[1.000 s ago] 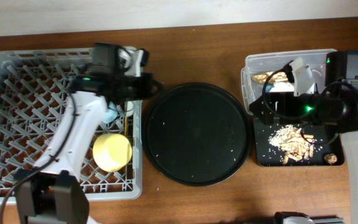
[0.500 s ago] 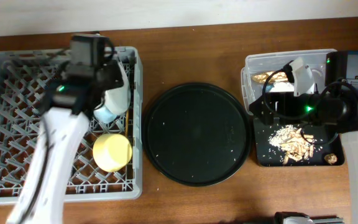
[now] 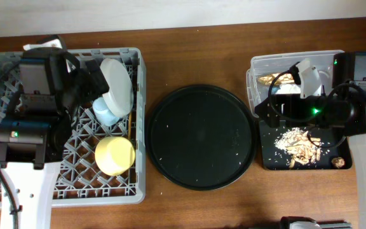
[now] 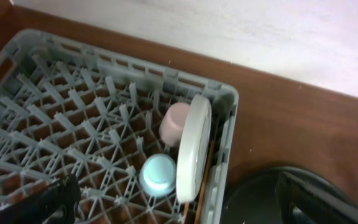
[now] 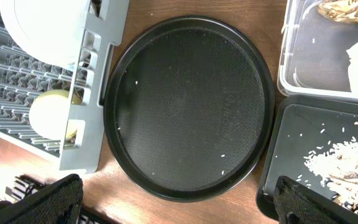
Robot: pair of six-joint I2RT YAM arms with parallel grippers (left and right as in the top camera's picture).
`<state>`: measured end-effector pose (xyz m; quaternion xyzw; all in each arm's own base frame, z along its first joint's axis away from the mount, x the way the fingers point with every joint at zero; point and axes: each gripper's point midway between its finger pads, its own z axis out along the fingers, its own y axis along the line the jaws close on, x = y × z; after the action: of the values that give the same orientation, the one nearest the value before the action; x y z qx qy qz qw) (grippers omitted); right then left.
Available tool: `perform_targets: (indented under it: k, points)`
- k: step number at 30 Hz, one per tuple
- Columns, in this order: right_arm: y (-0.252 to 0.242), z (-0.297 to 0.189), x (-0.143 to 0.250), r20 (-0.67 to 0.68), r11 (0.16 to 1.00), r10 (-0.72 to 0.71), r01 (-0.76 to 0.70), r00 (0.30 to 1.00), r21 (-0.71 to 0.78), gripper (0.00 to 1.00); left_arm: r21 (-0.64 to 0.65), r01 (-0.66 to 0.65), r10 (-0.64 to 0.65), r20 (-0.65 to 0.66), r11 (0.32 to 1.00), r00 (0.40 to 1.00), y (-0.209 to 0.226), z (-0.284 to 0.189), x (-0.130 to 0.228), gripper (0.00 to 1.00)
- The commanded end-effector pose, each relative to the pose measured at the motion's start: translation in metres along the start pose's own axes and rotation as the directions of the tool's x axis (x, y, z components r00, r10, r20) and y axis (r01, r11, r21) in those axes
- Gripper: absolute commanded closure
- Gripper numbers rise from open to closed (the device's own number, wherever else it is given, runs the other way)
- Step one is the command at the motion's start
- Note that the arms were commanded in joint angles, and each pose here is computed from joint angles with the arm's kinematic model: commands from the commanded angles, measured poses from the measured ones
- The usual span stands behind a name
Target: Sort waste into correct bins and load items into the dishwasher rack
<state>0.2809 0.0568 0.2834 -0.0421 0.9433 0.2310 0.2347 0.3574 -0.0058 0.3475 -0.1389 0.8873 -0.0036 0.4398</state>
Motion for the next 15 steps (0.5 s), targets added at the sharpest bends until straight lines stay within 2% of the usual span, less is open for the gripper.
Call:
perform_targets:
  k: [1, 10, 13, 15]
  points:
    - [-0.001, 0.002, 0.002, -0.008, 1.0, -0.003, 0.003, 1.0, 0.006, 0.02, -0.029, 0.002, -0.002, 0.002, 1.0, 1.0, 0.006, 0.0, 0.0, 0.01]
    - [0.004, -0.006, 0.003, 0.018, 1.0, -0.024, 0.024, 1.0, 0.014, 0.01, -0.029, 0.002, -0.002, 0.002, 1.0, 1.0, 0.006, 0.0, 0.0, 0.01]
    - [0.008, -0.04, 0.004, 0.142, 0.99, -0.099, 0.083, 0.985, 0.115, 0.01, -0.029, 0.002, -0.002, 0.002, 1.0, 1.0, 0.006, 0.0, 0.0, 0.01]
    - [0.019, -0.075, -0.007, 0.309, 0.971, -0.2, 0.146, 0.93, 0.19, 0.01, -0.029, 0.002, -0.002, 0.002, 1.0, 1.0, 0.006, 0.0, 0.0, 0.01]
